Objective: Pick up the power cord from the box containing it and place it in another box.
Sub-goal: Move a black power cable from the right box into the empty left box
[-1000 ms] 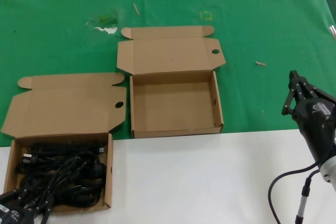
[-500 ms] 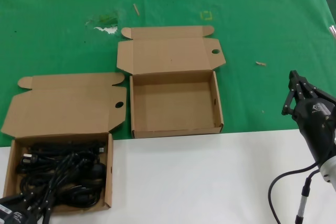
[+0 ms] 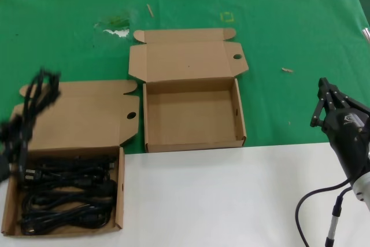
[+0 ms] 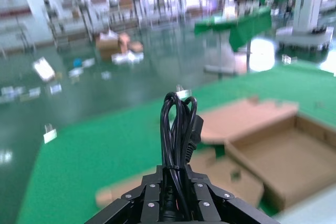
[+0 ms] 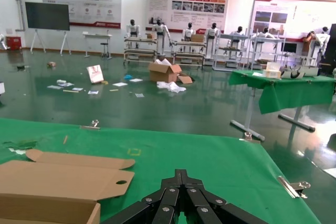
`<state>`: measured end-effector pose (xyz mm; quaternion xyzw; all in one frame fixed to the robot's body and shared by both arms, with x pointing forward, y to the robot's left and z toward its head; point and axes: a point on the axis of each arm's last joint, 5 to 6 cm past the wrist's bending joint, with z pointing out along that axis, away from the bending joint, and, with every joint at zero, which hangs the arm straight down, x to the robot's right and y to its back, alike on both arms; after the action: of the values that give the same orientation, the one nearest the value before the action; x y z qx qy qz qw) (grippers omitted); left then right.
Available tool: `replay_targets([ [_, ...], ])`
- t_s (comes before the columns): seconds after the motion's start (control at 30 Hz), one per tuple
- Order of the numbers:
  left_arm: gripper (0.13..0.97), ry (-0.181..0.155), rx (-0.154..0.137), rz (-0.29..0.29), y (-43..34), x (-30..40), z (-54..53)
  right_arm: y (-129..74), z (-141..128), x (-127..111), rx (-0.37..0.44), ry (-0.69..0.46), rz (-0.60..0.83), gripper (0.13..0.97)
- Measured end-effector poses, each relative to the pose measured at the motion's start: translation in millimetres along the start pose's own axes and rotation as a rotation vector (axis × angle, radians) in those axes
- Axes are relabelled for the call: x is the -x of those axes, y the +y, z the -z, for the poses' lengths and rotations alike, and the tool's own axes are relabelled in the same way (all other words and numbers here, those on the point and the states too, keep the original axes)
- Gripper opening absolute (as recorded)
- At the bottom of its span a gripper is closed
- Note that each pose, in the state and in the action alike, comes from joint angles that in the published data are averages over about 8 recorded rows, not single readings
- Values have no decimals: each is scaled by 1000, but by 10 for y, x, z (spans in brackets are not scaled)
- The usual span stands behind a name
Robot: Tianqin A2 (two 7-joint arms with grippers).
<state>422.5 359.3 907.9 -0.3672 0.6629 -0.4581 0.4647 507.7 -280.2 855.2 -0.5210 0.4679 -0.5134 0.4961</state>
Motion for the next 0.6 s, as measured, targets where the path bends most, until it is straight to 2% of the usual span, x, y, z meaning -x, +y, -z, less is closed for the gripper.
replay_targets([
  [0.07,212,0,-50,-15,-154,12,39,0,0,0,0,0,0,138],
  [0.13,212,11,-89,-41,-262,-21,66,0,0,0,0,0,0,138],
  [0.2,212,28,-123,-66,-314,-112,40,0,0,0,0,0,0,138],
  [0.3,211,56,-158,-96,-305,-322,-116,0,0,0,0,0,0,138],
  [0.37,211,69,-181,-107,-279,-524,-326,0,0,0,0,0,0,138],
  [0.47,210,78,-211,-119,-287,-828,-713,0,0,0,0,0,0,138],
  [0.53,210,78,-230,-126,-343,-1006,-1006,0,0,0,0,0,0,138],
  [0.6,210,80,-238,-136,-423,-1141,-1288,0,0,0,0,0,0,138],
])
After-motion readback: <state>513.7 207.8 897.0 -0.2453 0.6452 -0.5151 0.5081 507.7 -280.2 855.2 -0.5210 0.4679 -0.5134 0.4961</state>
